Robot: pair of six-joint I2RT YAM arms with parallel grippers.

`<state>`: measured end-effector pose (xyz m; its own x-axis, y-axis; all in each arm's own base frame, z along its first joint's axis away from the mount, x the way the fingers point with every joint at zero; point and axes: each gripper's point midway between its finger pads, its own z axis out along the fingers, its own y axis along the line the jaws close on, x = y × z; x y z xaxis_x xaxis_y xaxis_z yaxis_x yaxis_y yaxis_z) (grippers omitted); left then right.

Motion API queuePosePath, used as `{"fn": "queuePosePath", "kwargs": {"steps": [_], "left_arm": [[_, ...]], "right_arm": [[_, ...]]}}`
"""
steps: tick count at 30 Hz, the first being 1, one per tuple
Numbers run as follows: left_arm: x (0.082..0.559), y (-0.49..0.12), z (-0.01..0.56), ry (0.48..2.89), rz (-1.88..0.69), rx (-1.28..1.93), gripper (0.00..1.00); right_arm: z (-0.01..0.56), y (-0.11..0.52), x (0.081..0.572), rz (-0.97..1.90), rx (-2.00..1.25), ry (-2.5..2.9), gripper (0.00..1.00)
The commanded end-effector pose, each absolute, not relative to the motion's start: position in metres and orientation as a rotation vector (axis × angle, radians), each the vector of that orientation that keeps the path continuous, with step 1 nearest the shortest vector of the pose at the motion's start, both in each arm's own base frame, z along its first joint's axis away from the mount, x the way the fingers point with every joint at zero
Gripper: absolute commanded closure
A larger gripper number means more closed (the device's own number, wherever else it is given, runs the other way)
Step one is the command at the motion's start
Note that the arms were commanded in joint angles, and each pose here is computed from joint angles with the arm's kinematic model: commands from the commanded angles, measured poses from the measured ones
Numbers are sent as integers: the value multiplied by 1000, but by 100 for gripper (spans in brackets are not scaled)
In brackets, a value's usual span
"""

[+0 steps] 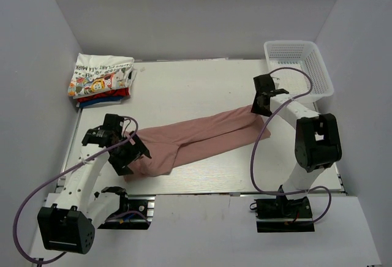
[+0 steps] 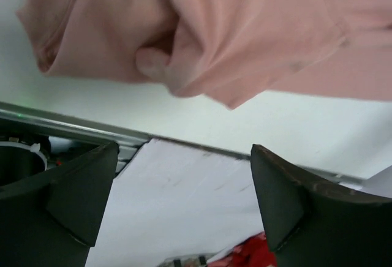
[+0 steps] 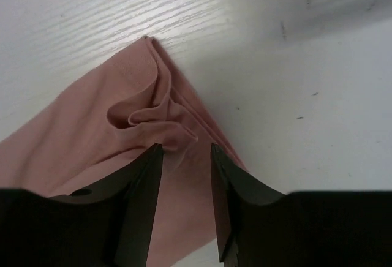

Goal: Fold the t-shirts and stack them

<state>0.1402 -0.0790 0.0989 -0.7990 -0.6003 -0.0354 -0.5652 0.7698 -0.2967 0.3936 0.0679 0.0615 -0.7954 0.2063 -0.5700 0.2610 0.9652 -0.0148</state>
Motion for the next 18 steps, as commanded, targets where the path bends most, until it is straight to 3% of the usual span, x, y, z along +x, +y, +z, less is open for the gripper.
{"fn": "queuePosePath", "kwargs": {"steps": [1, 3, 4, 13, 18], "left_arm": [[174, -72, 122, 2737, -382, -836, 0], [193, -73, 127, 2692, -391, -807, 0], [210, -75, 133, 2640, -416, -786, 0], [285, -98, 104, 2567, -574, -684, 0], [286, -94, 62, 2655, -500, -734, 0]], "right_arm": [[103, 51, 400, -159, 434, 2389, 48], [124, 54, 403, -127, 411, 2359, 33], [128, 58, 404, -109, 371, 2357, 11], [126, 164, 422, 456, -39, 2383, 10], [73, 167, 417, 435, 37, 2546, 10]]}}
